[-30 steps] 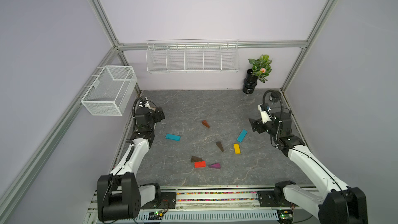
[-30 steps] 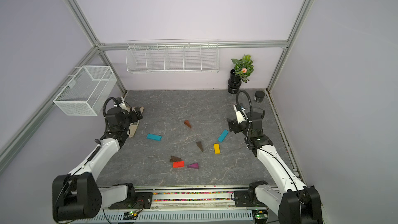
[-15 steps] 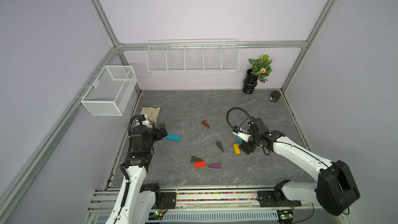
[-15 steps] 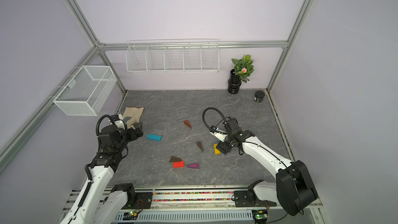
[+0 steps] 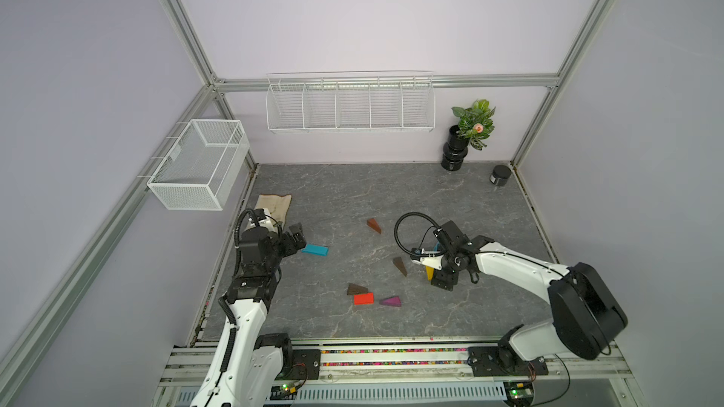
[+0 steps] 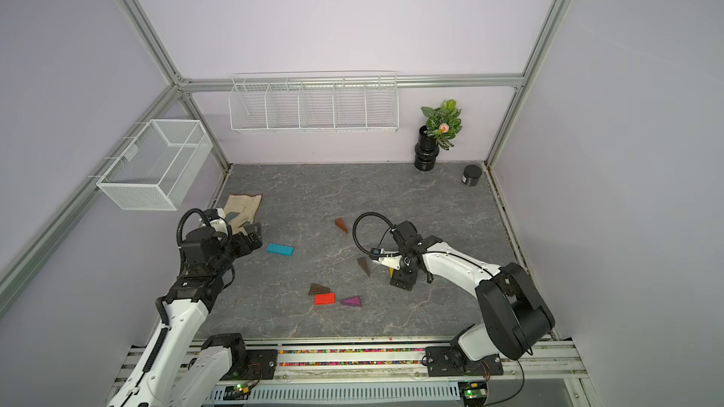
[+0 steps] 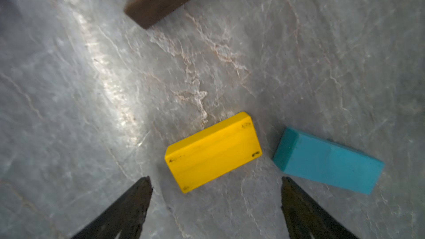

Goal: Assemble a small pinwheel with building blocks
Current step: Move the building block to the center of the board.

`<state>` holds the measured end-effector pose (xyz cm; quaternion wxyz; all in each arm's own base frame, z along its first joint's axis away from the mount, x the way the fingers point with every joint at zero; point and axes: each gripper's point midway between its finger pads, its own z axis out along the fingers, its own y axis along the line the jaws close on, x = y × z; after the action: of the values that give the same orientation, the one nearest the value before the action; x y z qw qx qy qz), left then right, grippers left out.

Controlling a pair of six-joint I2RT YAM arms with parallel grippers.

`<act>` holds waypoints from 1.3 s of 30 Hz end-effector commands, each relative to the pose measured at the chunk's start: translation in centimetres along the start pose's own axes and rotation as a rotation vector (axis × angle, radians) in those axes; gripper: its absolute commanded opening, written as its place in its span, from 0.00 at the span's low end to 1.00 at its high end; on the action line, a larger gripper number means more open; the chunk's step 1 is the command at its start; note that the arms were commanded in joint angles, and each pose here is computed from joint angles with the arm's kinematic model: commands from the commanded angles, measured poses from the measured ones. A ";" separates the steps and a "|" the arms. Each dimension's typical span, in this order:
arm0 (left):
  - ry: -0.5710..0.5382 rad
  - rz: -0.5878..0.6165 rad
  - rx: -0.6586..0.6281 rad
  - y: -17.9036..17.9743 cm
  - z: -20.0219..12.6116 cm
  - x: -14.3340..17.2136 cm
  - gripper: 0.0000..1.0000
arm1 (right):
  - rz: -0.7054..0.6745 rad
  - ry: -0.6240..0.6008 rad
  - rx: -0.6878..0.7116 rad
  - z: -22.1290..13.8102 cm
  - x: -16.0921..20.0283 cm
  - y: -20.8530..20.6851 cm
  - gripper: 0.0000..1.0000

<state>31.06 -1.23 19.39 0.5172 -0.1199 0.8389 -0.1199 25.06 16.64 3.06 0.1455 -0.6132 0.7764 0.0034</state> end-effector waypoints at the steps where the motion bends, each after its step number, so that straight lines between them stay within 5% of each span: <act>1: 0.002 -0.013 0.026 -0.4 0.0 0.2 1.00 | -0.068 -0.011 0.009 0.2 -1.1 -0.9 0.92; 12: 0.011 -0.007 0.090 -1.6 0.1 0.4 1.00 | -0.029 0.006 -0.015 2.7 -1.9 -2.1 0.98; 28: 0.026 -0.003 0.077 -1.4 0.4 0.6 0.99 | 0.520 0.014 0.021 3.2 -2.1 -3.8 0.85; 39: 0.038 -0.005 0.079 -1.5 0.4 0.8 1.00 | 0.645 0.054 0.042 2.4 -3.7 -4.6 0.84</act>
<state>31.24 -2.69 18.96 0.5062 -0.1001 0.8430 -0.1522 31.14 19.78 2.33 0.1493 -0.3719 0.9160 0.0174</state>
